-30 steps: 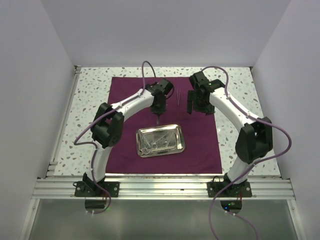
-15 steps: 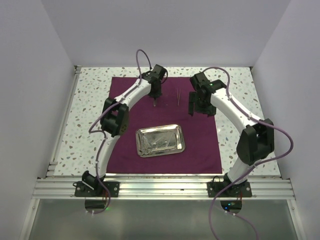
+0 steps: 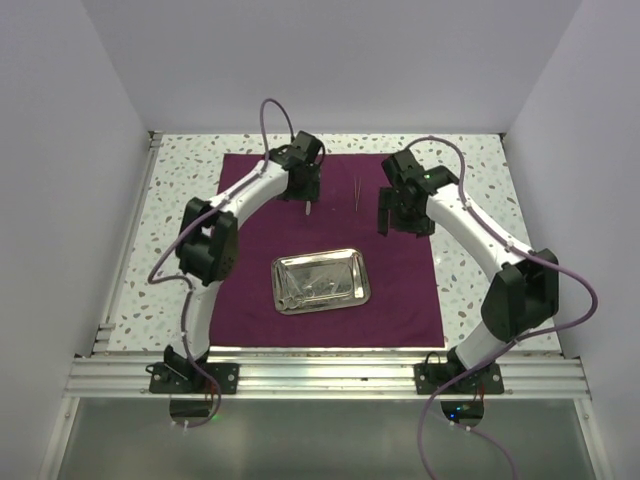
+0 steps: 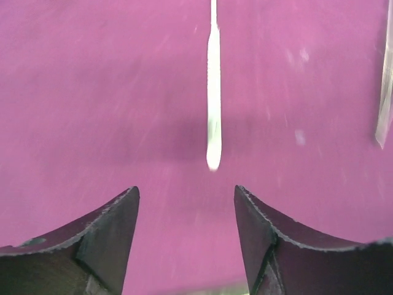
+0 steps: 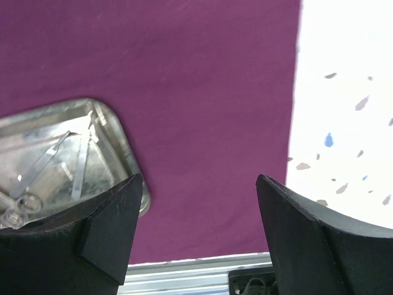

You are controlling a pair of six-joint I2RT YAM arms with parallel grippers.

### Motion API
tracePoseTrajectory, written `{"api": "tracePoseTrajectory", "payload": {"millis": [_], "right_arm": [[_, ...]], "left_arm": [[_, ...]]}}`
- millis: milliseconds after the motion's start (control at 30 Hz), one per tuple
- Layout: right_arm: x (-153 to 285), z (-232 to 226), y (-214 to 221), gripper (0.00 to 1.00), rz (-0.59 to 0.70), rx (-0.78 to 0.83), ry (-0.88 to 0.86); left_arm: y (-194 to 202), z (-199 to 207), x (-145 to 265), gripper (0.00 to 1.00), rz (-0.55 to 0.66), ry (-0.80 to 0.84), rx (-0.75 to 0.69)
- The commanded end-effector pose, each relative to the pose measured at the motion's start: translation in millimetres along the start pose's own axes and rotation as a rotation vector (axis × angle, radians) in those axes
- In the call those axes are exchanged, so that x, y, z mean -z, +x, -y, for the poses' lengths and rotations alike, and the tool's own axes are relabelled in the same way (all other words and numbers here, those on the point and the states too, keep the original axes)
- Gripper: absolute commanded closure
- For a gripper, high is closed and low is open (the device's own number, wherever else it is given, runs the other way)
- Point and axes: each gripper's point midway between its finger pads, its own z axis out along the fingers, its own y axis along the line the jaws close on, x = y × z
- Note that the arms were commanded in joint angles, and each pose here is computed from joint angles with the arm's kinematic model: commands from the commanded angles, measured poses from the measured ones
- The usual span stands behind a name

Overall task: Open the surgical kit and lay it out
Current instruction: Place the medical item in the surgical kit, then pick up the medical item from the container.

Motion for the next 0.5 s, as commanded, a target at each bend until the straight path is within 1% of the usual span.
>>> {"api": "tracePoseTrajectory", "payload": {"millis": [0, 67, 100, 133, 233, 267, 333, 367, 467], "right_arm": [[16.3, -40.5, 1.7, 0.21, 0.066, 0.042, -0.141], [18.3, -68.7, 16.0, 0.20, 0.060, 0.101, -0.181], [17.8, -77.4, 20.5, 0.20, 0.052, 0.110, -0.195], [18.0, -92.1, 27.5, 0.20, 0.040, 0.108, -0.227], [12.1, -111.3, 35.4, 0.20, 0.008, 0.080, -0.271], [9.9, -114.1, 36.5, 0.20, 0.002, 0.076, -0.275], [10.3, -115.2, 32.3, 0.20, 0.011, 0.075, -0.271], [9.6, -113.6, 30.8, 0.20, 0.014, 0.080, -0.257], [9.2, -101.8, 28.2, 0.20, 0.015, 0.096, -0.191]], "left_arm": [[11.1, -4.5, 85.7, 0.34, 0.046, 0.069, 0.019], [38.8, -5.3, 98.7, 0.36, 0.014, 0.078, 0.004], [66.1, -8.9, 108.1, 0.36, -0.026, 0.076, -0.001], [79.1, -9.5, 113.3, 0.38, -0.048, 0.084, 0.005], [117.3, -8.5, 128.1, 0.40, -0.108, 0.117, 0.045], [122.7, -3.6, 138.0, 0.40, -0.103, 0.135, 0.075], [140.3, -5.7, 137.1, 0.40, -0.130, 0.111, 0.108], [146.3, -1.9, 138.8, 0.40, -0.145, 0.105, 0.155], [161.6, 1.7, 136.8, 0.40, -0.173, 0.075, 0.193]]}}
